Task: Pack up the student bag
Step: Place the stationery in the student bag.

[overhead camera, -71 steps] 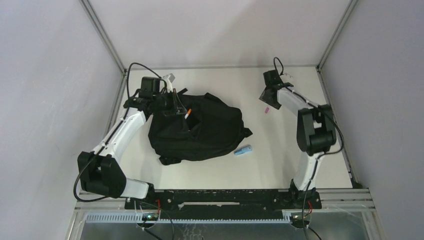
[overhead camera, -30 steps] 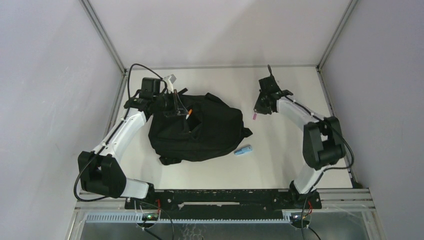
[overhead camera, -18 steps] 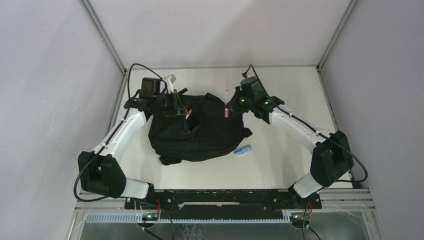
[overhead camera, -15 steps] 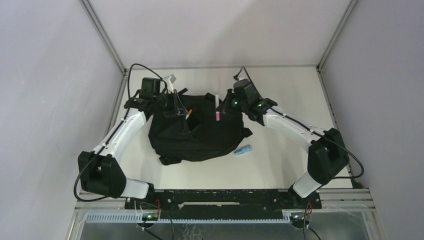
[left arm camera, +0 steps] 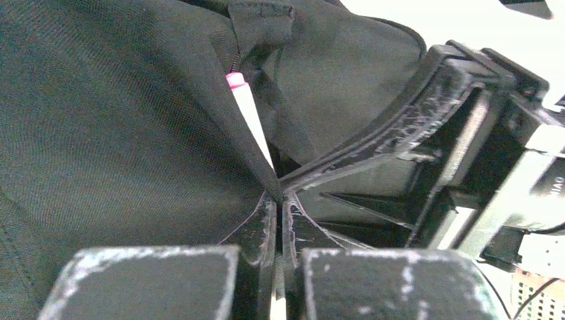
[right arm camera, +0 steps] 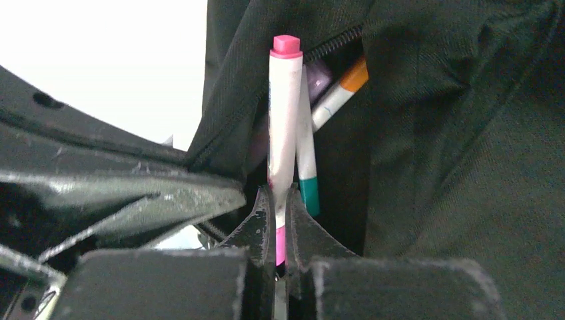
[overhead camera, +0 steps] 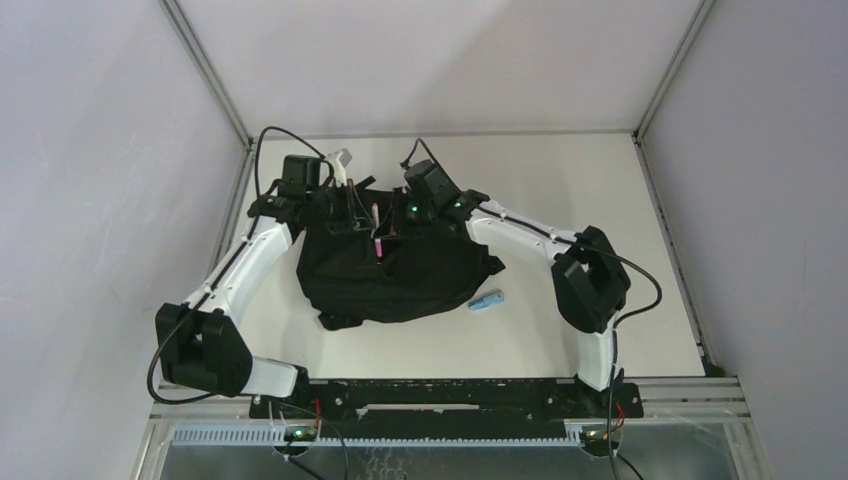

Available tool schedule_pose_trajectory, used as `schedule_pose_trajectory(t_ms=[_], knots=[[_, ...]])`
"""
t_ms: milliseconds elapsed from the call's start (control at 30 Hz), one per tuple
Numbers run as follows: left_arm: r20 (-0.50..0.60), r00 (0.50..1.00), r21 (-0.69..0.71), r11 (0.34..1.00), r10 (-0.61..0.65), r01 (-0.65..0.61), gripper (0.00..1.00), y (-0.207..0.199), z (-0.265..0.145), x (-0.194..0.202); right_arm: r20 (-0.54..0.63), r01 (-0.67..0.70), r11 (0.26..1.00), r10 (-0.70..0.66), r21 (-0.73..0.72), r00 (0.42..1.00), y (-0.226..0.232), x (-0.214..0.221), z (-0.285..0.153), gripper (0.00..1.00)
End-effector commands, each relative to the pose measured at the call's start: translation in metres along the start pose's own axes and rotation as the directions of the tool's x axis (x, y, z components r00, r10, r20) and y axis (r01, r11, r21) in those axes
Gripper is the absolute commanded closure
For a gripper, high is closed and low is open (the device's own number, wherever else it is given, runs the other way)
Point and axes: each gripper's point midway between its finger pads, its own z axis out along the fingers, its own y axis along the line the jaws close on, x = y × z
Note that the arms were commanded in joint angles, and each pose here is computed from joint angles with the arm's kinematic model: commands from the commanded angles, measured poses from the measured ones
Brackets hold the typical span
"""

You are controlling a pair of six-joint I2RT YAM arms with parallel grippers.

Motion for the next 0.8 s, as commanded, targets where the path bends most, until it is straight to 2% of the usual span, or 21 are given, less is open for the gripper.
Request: schedule_pose_trajectory(t_ms=[0,133,233,333,600,700,767], knots=[[0.095,0.992,0.071,0.994,0.078,-0.085,1.00,-0.022,-0.016,-0.017,-0.006,-0.019,0.998,0.019,-0.055,1.000,0.022,-0.008,0.013,1.00],[0.099,0.993,0.074,0.994,0.071,-0.079,1.00,-0.023,-0.017,-0.017,-0.021,-0.030,0.999,0.030,-0.017,0.999,0.012,-0.007,0.029,0.88],[0.100,0.992,0.072,0.994,0.072,-0.079,1.00,-0.022,-0.016,-0.017,-0.018,-0.007,1.000,0.007,0.006,1.000,0.009,-0.007,0.026,0.63],[0.104,0.992,0.068,0.994,0.073,-0.080,1.00,-0.021,-0.016,-0.017,0.028,0.022,0.999,-0.023,0.033,0.999,0.005,-0.014,0.008,0.51],[0.098,0.993,0.069,0.995,0.069,-0.076,1.00,-0.020,-0.015,-0.016,0.170,0.059,0.997,-0.068,0.053,0.983,-0.007,-0.039,-0.076,0.48],[0.100,0.992,0.067,0.995,0.071,-0.077,1.00,-0.020,-0.015,-0.016,0.227,0.017,0.995,-0.040,0.099,0.973,-0.033,-0.044,-0.111,0.48],[0.097,0.993,0.068,0.995,0.068,-0.074,1.00,-0.020,-0.015,-0.016,0.269,-0.005,0.984,-0.045,0.181,0.962,-0.060,-0.045,-0.129,0.48]])
